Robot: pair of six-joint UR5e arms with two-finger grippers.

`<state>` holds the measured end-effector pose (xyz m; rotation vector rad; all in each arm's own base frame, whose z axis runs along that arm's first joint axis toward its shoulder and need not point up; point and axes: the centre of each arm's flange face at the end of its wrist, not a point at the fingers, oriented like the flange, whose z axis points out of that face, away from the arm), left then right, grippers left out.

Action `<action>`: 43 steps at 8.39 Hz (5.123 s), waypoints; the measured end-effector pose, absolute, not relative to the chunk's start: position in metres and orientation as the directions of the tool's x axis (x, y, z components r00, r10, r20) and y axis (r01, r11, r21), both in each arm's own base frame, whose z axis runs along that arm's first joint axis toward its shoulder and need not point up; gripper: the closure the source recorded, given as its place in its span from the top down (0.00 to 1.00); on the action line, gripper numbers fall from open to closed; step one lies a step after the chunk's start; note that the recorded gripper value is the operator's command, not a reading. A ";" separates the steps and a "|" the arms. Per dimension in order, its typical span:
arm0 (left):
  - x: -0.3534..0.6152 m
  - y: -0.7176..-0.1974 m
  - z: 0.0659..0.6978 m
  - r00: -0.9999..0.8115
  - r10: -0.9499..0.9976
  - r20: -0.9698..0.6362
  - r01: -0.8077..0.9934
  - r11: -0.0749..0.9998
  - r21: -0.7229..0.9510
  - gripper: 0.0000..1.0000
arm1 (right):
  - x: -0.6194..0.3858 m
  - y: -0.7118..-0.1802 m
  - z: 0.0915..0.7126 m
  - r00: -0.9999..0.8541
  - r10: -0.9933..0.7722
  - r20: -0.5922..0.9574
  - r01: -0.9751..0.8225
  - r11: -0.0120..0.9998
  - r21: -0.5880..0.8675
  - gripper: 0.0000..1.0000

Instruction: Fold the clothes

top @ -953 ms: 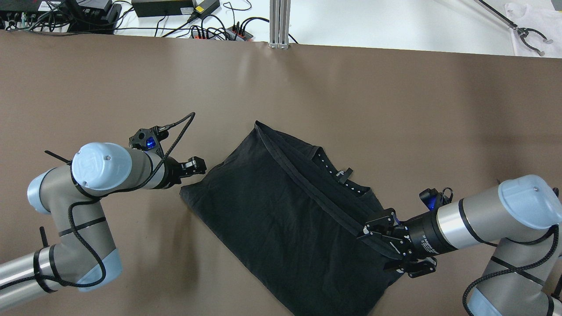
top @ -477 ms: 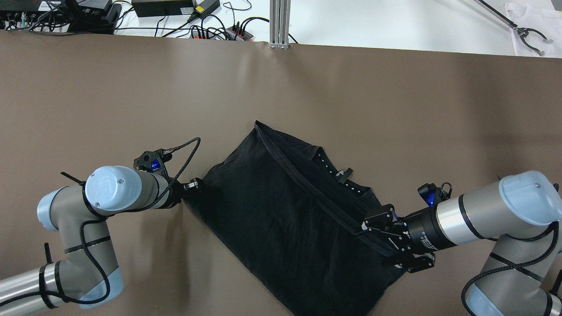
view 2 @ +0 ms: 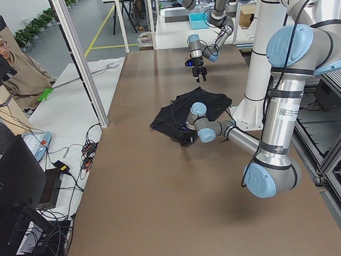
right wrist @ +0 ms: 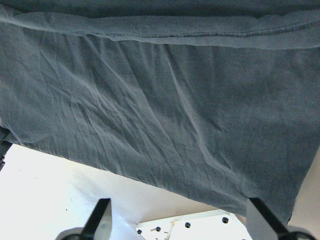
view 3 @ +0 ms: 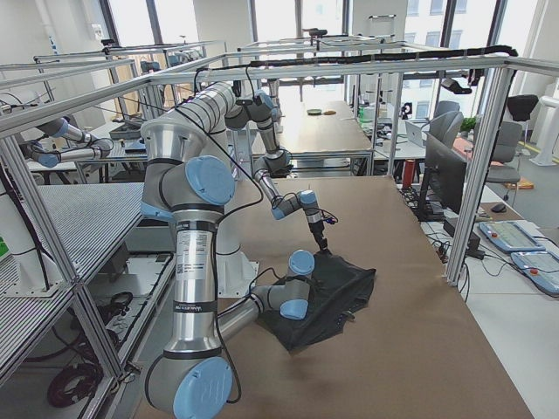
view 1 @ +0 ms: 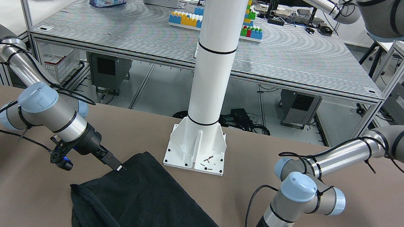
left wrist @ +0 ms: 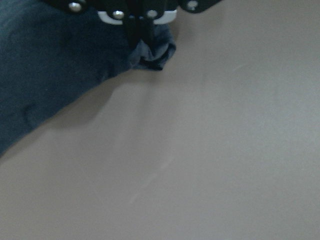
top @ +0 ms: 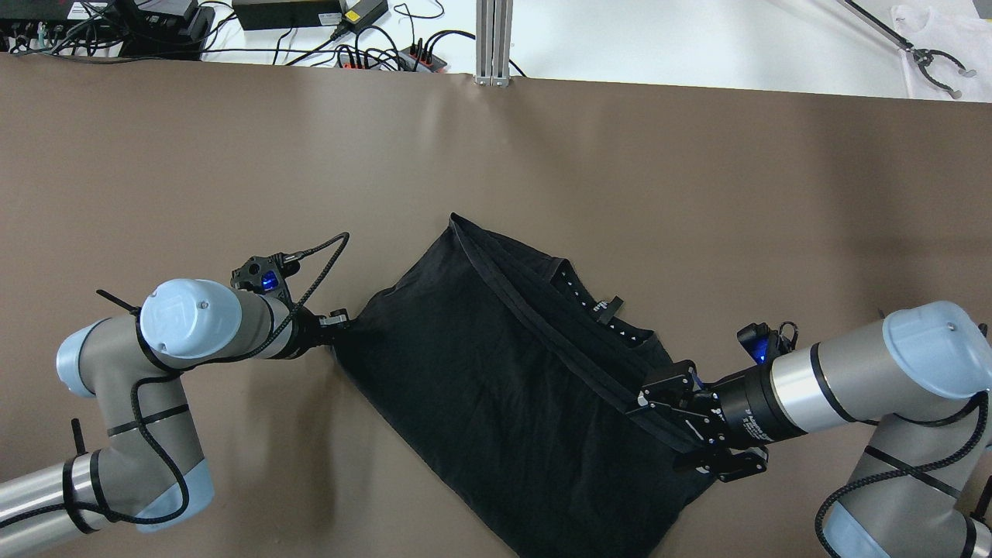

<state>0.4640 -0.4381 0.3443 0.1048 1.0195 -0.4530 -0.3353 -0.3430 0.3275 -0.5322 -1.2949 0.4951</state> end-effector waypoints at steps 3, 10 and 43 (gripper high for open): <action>0.413 -0.482 0.343 0.457 -0.243 -0.855 0.362 0.930 -0.071 0.00 | -0.329 -0.349 0.327 0.191 0.621 0.760 -0.061 0.780 -0.623 0.95; 0.472 -0.737 0.190 0.491 -0.192 -0.849 0.435 0.899 0.048 0.00 | -0.277 -0.401 0.309 0.032 0.597 0.802 -0.246 0.782 -0.573 0.95; 0.422 -0.687 0.244 0.391 -0.194 -0.900 0.535 0.844 0.050 1.00 | -0.498 -0.218 0.305 0.721 -0.464 0.515 0.150 0.830 0.538 0.11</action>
